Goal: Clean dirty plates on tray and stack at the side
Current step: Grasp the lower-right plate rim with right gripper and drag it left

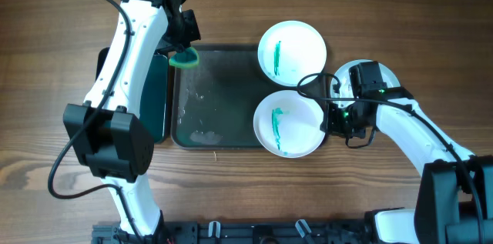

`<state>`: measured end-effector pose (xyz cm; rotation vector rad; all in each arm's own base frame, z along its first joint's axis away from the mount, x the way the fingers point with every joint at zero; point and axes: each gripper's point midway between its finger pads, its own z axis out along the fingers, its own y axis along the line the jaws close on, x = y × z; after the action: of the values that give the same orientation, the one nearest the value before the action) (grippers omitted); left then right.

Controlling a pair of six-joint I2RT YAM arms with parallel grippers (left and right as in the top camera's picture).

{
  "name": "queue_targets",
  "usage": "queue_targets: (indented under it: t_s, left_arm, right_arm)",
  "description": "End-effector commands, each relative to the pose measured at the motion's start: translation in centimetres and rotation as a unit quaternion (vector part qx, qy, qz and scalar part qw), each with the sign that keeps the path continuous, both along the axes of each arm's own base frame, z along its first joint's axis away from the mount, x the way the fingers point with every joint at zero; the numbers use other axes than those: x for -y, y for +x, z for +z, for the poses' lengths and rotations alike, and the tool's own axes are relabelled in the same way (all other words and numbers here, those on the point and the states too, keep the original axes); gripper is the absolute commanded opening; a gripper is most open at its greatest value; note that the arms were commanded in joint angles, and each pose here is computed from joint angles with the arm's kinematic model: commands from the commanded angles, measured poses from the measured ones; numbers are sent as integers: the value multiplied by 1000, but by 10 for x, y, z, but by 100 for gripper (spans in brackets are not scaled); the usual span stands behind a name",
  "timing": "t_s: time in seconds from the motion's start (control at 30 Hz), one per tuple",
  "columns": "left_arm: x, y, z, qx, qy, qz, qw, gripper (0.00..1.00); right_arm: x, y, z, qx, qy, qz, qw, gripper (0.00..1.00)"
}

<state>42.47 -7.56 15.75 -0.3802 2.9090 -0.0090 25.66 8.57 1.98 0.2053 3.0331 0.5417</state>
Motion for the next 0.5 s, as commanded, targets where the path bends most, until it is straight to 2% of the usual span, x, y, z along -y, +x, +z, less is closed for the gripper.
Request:
queue_targets:
  t_s: [0.0, 0.2, 0.33, 0.47]
  left_arm:
    - [1, 1, 15, 21, -5, -8, 1000, 4]
    - [1, 1, 15, 21, -5, -8, 1000, 4]
    - [1, 1, 15, 21, -5, -9, 1000, 4]
    - [1, 1, 15, 21, -5, -8, 1000, 4]
  right_arm:
    - [-10, -5, 0, -5, 15, 8, 1000, 5]
    - [-40, 1, 8, 11, 24, 24, 999, 4]
    - [-83, 38, 41, 72, 59, 1, 996, 4]
    - [-118, 63, 52, 132, 71, -37, 988, 4]
